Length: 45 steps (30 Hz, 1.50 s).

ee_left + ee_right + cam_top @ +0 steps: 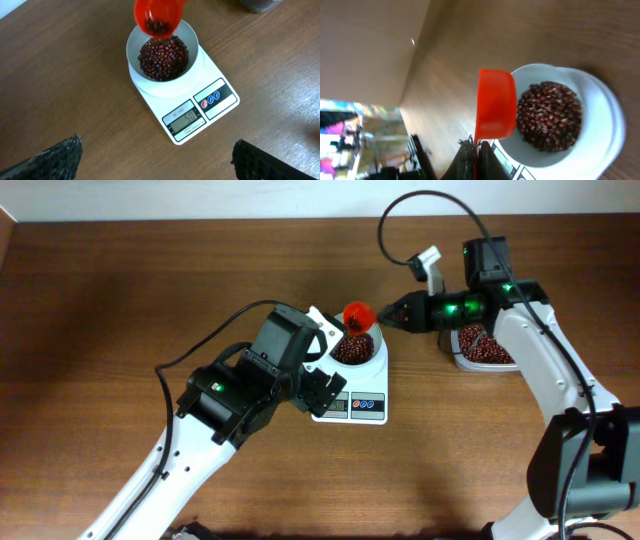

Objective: Scoop item into bowl and weigh 50g on scale
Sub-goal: 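Carry scoop back right and lower it into bean tub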

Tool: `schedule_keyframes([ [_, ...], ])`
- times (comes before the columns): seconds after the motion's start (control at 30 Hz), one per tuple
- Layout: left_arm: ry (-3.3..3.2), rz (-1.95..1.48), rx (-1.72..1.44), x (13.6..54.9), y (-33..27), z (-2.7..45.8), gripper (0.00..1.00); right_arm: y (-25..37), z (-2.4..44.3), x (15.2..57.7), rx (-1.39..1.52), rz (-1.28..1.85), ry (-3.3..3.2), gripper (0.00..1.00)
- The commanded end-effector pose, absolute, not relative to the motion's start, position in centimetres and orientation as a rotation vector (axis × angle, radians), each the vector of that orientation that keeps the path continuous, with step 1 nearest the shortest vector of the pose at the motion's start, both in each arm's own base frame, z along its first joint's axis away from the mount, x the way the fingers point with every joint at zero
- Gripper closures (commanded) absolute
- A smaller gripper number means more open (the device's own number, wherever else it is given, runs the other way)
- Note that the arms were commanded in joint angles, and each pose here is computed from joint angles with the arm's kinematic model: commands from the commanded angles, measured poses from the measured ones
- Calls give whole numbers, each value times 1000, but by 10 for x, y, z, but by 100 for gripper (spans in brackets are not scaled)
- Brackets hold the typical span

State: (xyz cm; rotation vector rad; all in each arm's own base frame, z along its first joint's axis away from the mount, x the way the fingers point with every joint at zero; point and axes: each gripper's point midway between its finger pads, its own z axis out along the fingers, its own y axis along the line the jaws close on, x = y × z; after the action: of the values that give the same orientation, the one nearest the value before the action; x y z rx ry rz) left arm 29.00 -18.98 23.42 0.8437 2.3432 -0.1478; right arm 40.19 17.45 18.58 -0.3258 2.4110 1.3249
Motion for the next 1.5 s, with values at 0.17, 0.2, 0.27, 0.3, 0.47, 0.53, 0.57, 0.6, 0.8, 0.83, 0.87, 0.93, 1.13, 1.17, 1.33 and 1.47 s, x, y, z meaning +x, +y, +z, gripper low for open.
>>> schedule_keyframes([
  [0.17, 2335, -168, 820, 292, -191, 241, 1, 47, 214, 434, 71, 1272, 2285, 96],
  [0.2, 2335, -168, 820, 292, -191, 241, 1, 34, 213, 434, 112, 1263, 2283, 96],
  [0.27, 2335, -168, 820, 292, -191, 241, 1, 10, 210, 431, 188, 1244, 2280, 96],
  [0.3, 2335, -168, 820, 292, -191, 241, 1, -1, 208, 426, 208, 1230, 2283, 96],
  [0.47, 2335, -168, 820, 292, -191, 241, 1, -38, 200, 400, 200, 1156, 2302, 96],
  [0.53, 2335, -168, 820, 292, -191, 241, 1, -53, 200, 392, 176, 1110, 2298, 96],
  [0.57, 2335, -168, 820, 292, -191, 241, 1, -59, 198, 390, 152, 1075, 2299, 96],
  [0.6, 2335, -168, 820, 292, -191, 241, 1, -66, 193, 388, 125, 1013, 2319, 96],
  [0.8, 2335, -168, 820, 292, -191, 241, 1, -95, 159, 385, -171, 589, 2472, 96],
  [0.83, 2335, -168, 820, 292, -191, 241, 1, -101, 155, 386, -174, 528, 2499, 96],
  [0.87, 2335, -168, 820, 292, -191, 241, 1, -105, 151, 385, -185, 481, 2521, 96],
  [0.93, 2335, -168, 820, 292, -191, 241, 1, -110, 140, 383, -276, 339, 2594, 96],
  [1.13, 2335, -168, 820, 292, -191, 241, 1, -81, 122, 387, -525, -27, 2761, 96],
  [1.17, 2335, -168, 820, 292, -191, 241, 1, -80, 122, 388, -544, -63, 2769, 96],
  [1.33, 2335, -168, 820, 292, -191, 241, 1, -73, 124, 396, -576, -309, 2785, 96],
  [1.47, 2335, -168, 820, 292, -191, 241, 1, -74, 131, 398, -431, -298, 2783, 96],
])
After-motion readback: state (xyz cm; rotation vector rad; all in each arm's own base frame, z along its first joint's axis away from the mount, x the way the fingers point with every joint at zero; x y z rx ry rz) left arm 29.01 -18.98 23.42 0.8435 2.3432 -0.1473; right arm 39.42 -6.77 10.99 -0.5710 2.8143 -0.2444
